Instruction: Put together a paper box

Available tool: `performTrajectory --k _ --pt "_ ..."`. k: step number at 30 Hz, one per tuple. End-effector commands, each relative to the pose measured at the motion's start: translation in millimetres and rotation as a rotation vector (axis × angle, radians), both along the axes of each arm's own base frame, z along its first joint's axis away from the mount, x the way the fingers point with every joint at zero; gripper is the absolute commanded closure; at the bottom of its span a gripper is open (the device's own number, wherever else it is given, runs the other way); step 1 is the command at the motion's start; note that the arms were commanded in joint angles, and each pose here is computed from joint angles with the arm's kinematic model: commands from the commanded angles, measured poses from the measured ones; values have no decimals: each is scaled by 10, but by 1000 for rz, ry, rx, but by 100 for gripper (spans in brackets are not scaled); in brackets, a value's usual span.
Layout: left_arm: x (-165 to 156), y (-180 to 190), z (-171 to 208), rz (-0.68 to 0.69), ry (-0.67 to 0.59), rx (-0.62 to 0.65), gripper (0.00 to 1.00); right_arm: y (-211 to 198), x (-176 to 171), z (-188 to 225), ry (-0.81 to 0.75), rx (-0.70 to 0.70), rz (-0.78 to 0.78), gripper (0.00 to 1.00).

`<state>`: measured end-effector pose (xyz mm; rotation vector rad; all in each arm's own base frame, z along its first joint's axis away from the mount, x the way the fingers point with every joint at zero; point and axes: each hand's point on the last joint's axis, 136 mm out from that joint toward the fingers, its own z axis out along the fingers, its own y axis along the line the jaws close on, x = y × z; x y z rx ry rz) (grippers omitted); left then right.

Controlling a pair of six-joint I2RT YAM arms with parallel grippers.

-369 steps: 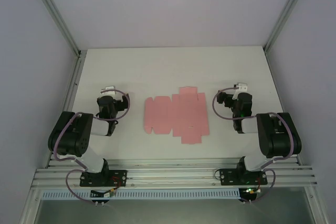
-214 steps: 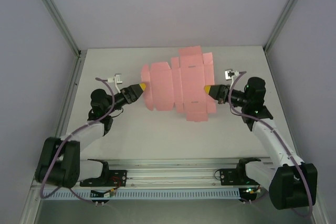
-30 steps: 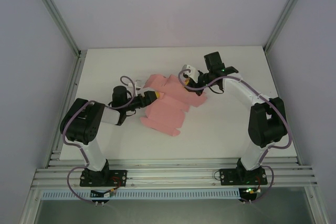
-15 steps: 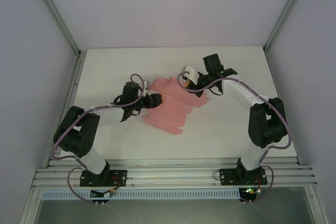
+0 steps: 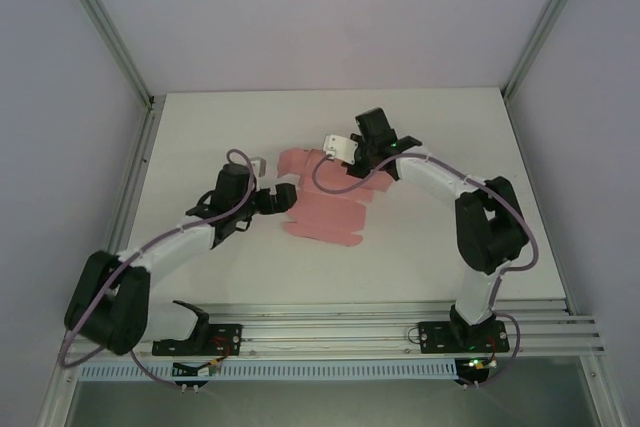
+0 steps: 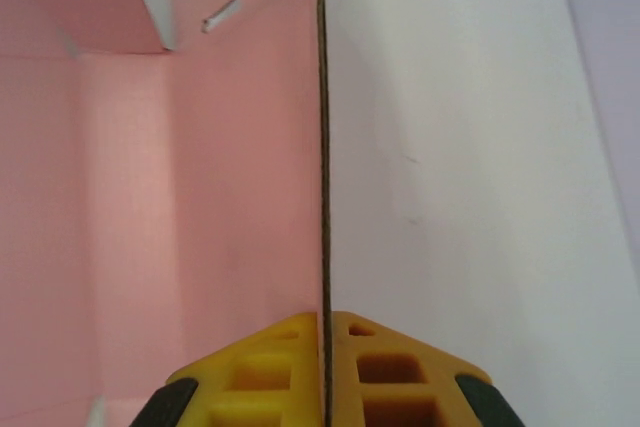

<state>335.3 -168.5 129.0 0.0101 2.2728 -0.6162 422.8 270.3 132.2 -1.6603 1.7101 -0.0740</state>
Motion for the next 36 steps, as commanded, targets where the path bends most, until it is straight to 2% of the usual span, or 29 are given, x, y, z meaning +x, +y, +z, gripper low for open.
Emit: performTrajectory --k 1,6,13,17,21,24,26,28,30,36 --pt "-122 365 -24 125 12 130 0 -14 289 -21 -202 -107 -4 99" --pt "-120 750 26 275 10 164 0 34 572 150 -407 -142 5 97" --pt "134 1045 -67 430 44 122 0 102 627 -30 -549 -209 84 95" --pt "402 1106 -69 440 47 93 0 90 637 -199 -513 -244 100 92" --pt "659 908 -88 361 69 28 0 94 740 -282 -496 -237 93 91" --pt "813 706 -92 272 63 -22 0 84 867 -191 -510 -227 68 93" --pt "918 558 -40 188 28 -48 0 70 802 -220 -412 -230 89 95" --pt "1006 380 35 82 -19 -78 1 77 705 -246 -322 -212 113 93" --pt "1107 271 82 25 -56 -95 2 99 656 -266 -302 -207 139 92" --pt "1485 180 97 -35 -74 -7 15 78 632 -403 -241 -218 149 92"
